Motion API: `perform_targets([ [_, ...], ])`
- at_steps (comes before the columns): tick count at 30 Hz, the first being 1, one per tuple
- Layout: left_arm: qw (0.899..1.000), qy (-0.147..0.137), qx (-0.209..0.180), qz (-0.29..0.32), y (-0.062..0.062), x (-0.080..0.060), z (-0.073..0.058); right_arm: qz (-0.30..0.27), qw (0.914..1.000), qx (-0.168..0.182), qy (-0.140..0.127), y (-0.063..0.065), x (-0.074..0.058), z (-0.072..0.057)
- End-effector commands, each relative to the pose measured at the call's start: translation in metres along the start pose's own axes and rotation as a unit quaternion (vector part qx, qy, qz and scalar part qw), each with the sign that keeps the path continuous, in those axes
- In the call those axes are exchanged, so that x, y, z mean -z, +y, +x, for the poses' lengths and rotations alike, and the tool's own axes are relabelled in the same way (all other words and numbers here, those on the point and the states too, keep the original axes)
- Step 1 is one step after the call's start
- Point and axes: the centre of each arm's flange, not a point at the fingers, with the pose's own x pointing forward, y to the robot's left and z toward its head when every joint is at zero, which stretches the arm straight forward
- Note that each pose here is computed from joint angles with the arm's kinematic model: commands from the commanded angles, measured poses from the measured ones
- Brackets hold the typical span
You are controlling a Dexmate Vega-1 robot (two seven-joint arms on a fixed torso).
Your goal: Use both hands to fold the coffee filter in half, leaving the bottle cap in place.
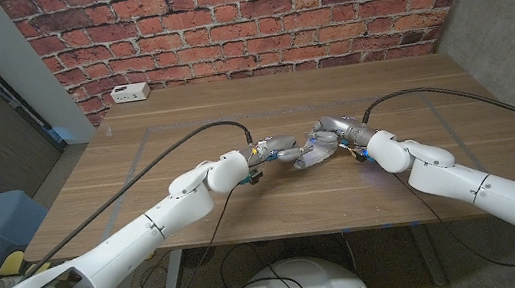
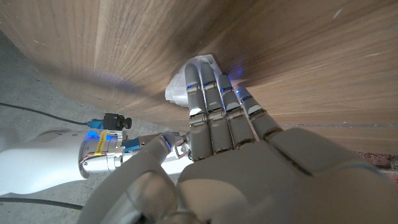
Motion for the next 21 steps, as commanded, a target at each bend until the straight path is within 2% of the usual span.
perform_targets([
  [1,0.995,-0.008,0.040,0.090,-0.008,-0.015,0.011,0.086,0.9961,-0.014,-0.011,-0.004,0.015,0.004],
  [5,0.994,-0.011,0.042,0.098,-0.007,-0.019,0.013,0.161,0.9864,-0.023,-0.027,-0.008,0.022,0.003],
  [10,0.994,-0.014,0.036,0.102,-0.005,-0.021,0.013,0.264,0.9625,-0.029,-0.056,-0.012,0.031,0.001],
  [15,0.995,-0.010,0.030,0.095,-0.003,-0.019,0.012,0.383,0.9183,-0.034,-0.096,-0.016,0.041,0.000],
  [21,0.995,-0.006,0.025,0.093,-0.001,-0.018,0.010,0.467,0.8735,-0.026,-0.135,-0.022,0.047,-0.003],
])
